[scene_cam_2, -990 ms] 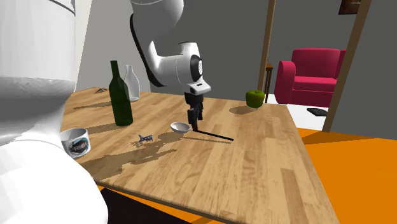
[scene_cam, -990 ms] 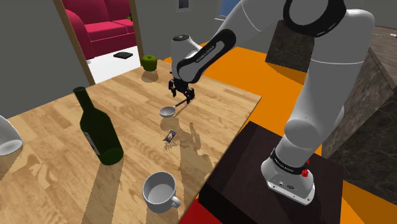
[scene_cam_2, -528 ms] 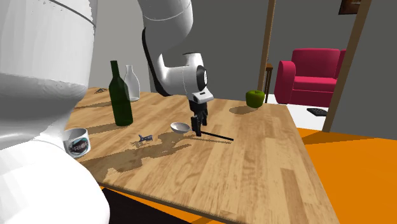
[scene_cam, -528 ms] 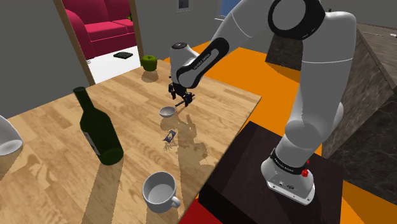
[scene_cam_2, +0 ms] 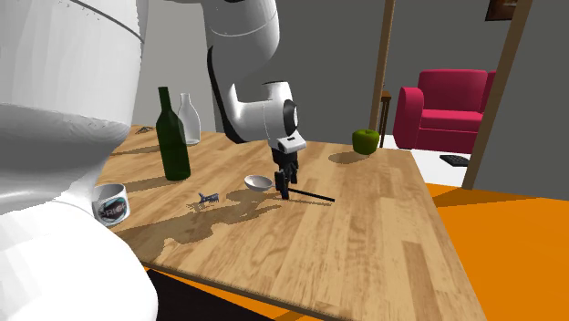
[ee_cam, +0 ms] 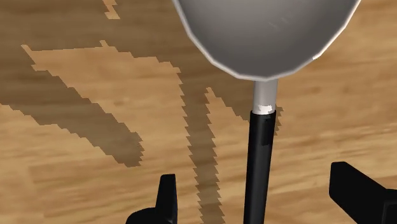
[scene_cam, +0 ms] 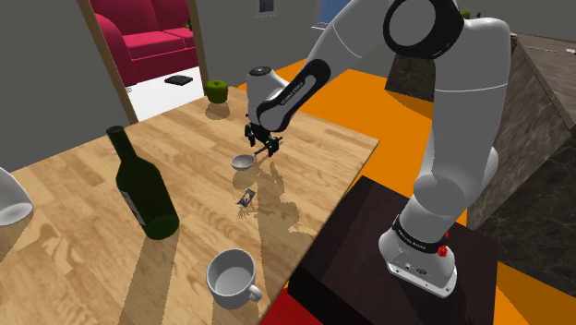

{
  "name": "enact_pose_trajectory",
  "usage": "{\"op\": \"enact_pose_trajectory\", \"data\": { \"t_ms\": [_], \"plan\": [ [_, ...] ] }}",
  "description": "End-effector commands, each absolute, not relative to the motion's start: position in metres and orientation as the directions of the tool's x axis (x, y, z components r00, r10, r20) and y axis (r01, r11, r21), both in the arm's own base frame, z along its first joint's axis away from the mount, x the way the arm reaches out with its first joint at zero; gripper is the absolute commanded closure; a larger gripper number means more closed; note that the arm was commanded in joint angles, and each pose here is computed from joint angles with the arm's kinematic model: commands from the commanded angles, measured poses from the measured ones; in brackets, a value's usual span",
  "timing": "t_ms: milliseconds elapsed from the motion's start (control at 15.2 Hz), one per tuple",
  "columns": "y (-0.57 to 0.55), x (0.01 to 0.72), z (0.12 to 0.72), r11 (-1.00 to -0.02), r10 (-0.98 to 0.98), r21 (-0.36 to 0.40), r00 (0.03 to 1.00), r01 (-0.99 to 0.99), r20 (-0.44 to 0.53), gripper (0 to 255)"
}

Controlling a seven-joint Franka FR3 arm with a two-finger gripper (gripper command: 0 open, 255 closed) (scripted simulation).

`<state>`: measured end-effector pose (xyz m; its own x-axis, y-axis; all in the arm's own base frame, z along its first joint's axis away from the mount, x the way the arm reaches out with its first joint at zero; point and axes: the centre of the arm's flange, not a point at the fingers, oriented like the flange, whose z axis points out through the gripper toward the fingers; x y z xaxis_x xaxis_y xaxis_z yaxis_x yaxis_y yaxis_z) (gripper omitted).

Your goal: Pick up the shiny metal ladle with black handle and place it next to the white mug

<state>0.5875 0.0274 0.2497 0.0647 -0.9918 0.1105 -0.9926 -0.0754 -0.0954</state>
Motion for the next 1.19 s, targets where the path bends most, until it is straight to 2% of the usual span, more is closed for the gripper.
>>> {"op": "enact_pose_trajectory", "data": {
  "t_ms": [0, 66, 660, 1122],
  "plan": [
    [0.027, 0.588, 0.250, -0.075, -0.992, -0.095, 0.065, -0.993, 0.111, 0],
    [0.027, 0.588, 0.250, -0.075, -0.992, -0.095, 0.065, -0.993, 0.111, 255],
    [0.027, 0.588, 0.250, -0.075, -0.992, -0.095, 0.065, -0.993, 0.110, 255],
    [0.027, 0.588, 0.287, -0.075, -0.992, -0.095, 0.065, -0.993, 0.111, 255]
  ]
}}
